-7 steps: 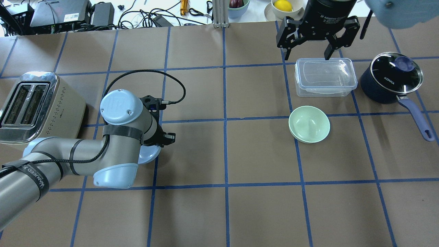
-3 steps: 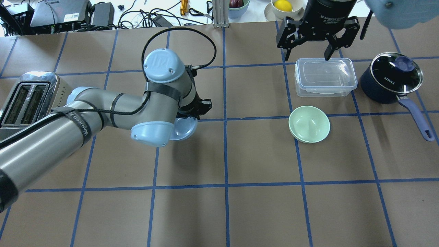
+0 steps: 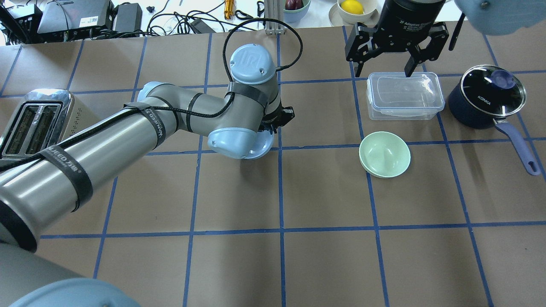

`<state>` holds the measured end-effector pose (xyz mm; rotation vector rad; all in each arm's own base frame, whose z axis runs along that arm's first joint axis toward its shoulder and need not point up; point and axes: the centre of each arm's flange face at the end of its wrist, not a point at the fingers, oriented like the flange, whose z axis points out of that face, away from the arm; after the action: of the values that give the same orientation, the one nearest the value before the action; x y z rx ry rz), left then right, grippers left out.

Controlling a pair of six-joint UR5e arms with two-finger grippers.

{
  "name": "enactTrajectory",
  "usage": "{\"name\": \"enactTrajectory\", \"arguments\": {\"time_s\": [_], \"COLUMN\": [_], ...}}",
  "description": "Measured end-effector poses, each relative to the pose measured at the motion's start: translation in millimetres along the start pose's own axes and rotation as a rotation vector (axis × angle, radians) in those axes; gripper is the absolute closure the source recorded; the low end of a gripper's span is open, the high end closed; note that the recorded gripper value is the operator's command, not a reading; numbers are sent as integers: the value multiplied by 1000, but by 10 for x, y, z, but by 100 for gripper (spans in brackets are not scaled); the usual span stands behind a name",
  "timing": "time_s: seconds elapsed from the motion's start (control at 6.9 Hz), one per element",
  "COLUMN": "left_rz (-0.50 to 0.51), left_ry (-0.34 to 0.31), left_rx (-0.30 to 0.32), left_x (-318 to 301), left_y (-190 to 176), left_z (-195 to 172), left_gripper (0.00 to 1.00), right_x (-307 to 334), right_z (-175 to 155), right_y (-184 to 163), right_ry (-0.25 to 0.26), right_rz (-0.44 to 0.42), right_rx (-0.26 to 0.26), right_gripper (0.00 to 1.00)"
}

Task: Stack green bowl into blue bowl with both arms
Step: 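Carry the light blue bowl with the left gripper toward the table center, then release the blue bowl with the left gripper while the right grasps the green bowl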

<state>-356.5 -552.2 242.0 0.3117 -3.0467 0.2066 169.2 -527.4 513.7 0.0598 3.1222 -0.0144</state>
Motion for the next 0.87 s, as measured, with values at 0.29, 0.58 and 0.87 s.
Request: {"name": "enactTrajectory", "arguments": {"time_s": [0.29,0.58,0.87], "left_rz": [-4,-29,-24], "left_ry": [-16,-13,-11], "left_rx": [-5,-1,4], "left_x": [119,243,430], "left_y": [-28,-77,-150], "left_z": [151,235,196], "left_gripper": [100,100,100], "right_x": [146,559,961], "right_z": [4,160,615], "right_y": [-52,-135,-111], "right_ry": [1,-2,-15], "right_rz": [-27,-39,-38], "right_rx": [-1,-44,-142], "right_gripper": [0,0,0]}}
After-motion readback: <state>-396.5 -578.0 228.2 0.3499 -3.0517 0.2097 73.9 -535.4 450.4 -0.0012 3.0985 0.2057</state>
